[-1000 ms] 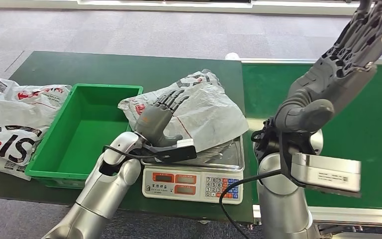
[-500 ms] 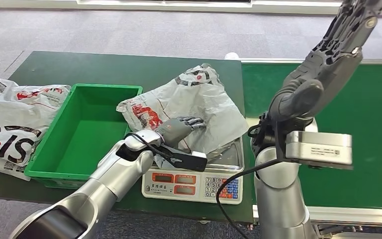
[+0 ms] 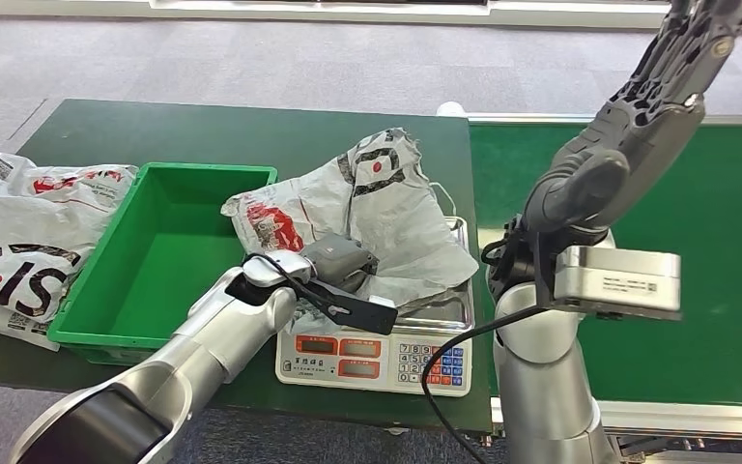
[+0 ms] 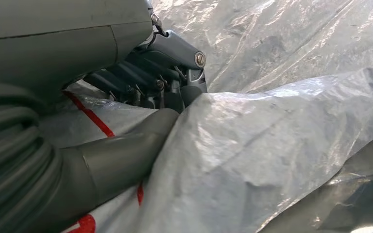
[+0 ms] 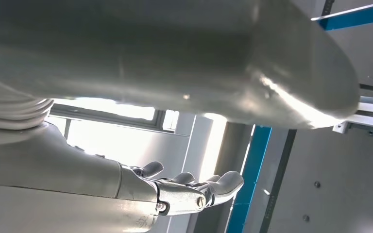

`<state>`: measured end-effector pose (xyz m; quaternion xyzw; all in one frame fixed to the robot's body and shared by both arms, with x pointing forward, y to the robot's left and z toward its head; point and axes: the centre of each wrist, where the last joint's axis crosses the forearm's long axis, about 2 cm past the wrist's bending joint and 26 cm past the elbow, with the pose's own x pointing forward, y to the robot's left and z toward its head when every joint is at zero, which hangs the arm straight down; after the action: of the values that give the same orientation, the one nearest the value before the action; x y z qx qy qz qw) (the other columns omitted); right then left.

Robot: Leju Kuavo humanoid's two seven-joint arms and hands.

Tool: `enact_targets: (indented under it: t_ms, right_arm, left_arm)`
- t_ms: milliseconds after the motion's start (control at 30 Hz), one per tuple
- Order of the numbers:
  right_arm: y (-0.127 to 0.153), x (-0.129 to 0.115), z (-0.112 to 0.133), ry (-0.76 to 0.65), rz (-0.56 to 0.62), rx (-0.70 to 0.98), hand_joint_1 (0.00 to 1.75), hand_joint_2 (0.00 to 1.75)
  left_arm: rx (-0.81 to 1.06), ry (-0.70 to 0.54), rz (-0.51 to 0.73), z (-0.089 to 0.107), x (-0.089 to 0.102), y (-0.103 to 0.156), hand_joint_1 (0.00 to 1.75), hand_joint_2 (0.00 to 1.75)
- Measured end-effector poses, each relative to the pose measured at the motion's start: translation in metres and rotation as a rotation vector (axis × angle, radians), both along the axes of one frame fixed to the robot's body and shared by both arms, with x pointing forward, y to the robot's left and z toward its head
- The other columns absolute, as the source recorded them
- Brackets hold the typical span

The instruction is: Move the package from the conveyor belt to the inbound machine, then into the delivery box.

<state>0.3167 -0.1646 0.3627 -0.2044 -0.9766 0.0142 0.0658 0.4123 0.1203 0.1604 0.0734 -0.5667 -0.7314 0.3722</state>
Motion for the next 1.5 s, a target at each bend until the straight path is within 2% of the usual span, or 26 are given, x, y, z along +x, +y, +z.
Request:
enact_targets:
  t_ms: [167,233,267,333,400,433,533,633,800,1033,1133,1200,1267,1300,1400,1433,1500]
  right_arm:
    - [-0.001,0.000,0.000,0.000,-0.003,-0.001,0.00,0.00]
    - [-0.001,0.000,-0.001,-0.001,-0.011,-0.001,0.00,0.00]
    - [-0.002,0.000,-0.003,0.000,-0.021,-0.003,0.00,0.00]
    - [-0.006,-0.003,-0.008,0.007,-0.050,-0.003,0.00,0.00]
    - [-0.008,-0.006,-0.014,0.014,-0.073,0.003,0.00,0.00]
    - [-0.009,-0.008,-0.016,0.016,-0.081,0.008,0.00,0.00]
    - [-0.010,-0.009,-0.020,0.016,-0.099,0.025,0.00,0.00]
    - [-0.011,-0.009,-0.022,0.015,-0.106,0.034,0.00,0.00]
    - [-0.011,-0.009,-0.022,0.015,-0.106,0.036,0.00,0.00]
    - [-0.011,-0.009,-0.022,0.016,-0.105,0.034,0.00,0.00]
    - [-0.011,-0.009,-0.022,0.020,-0.100,0.028,0.00,0.00]
    - [-0.010,-0.009,-0.021,0.030,-0.091,0.019,0.00,0.00]
    - [-0.010,-0.008,-0.019,0.040,-0.079,0.008,0.00,0.00]
    - [-0.009,-0.007,-0.017,0.042,-0.073,0.003,0.00,0.00]
    - [-0.009,-0.006,-0.013,0.039,-0.055,-0.006,0.00,0.00]
    - [-0.008,-0.005,-0.012,0.037,-0.052,-0.007,0.00,0.00]
    - [-0.008,-0.004,-0.010,0.033,-0.050,-0.007,0.00,0.00]
  left_arm:
    - [0.001,-0.018,0.004,-0.001,0.000,0.000,1.75,1.75]
    - [-0.033,-0.088,0.032,0.001,0.001,0.000,1.75,1.75]
    - [-0.069,-0.171,0.068,0.005,0.002,-0.001,1.75,1.75]
    - [-0.194,-0.443,0.205,0.024,0.006,-0.002,1.75,1.75]
    - [-0.362,-0.737,0.388,0.054,0.011,0.004,1.75,1.75]
    - [-0.433,-0.846,0.464,0.070,0.014,0.011,1.75,1.75]
    - [-0.529,-1.042,0.600,0.111,0.022,0.043,1.75,1.75]
    - [-0.570,-1.146,0.699,0.137,0.025,0.080,1.75,1.75]
    - [-0.618,-1.221,0.799,0.153,0.021,0.111,1.75,1.75]
    - [-0.637,-1.265,0.851,0.158,0.016,0.125,1.75,1.75]
    - [-0.577,-1.282,0.891,0.158,0.016,0.130,1.75,1.75]
    - [-0.444,-1.210,0.949,0.153,0.019,0.135,1.75,1.75]
    - [-0.283,-1.052,1.018,0.136,0.027,0.135,1.75,1.75]
    - [-0.215,-0.971,1.037,0.122,0.031,0.134,1.31,1.75]
    - [-0.031,-0.780,1.005,0.065,0.033,0.125,0.00,0.44]
    - [0.018,-0.728,0.990,0.045,0.030,0.122,0.00,0.00]
    - [0.068,-0.666,0.982,0.013,0.021,0.120,0.00,0.00]
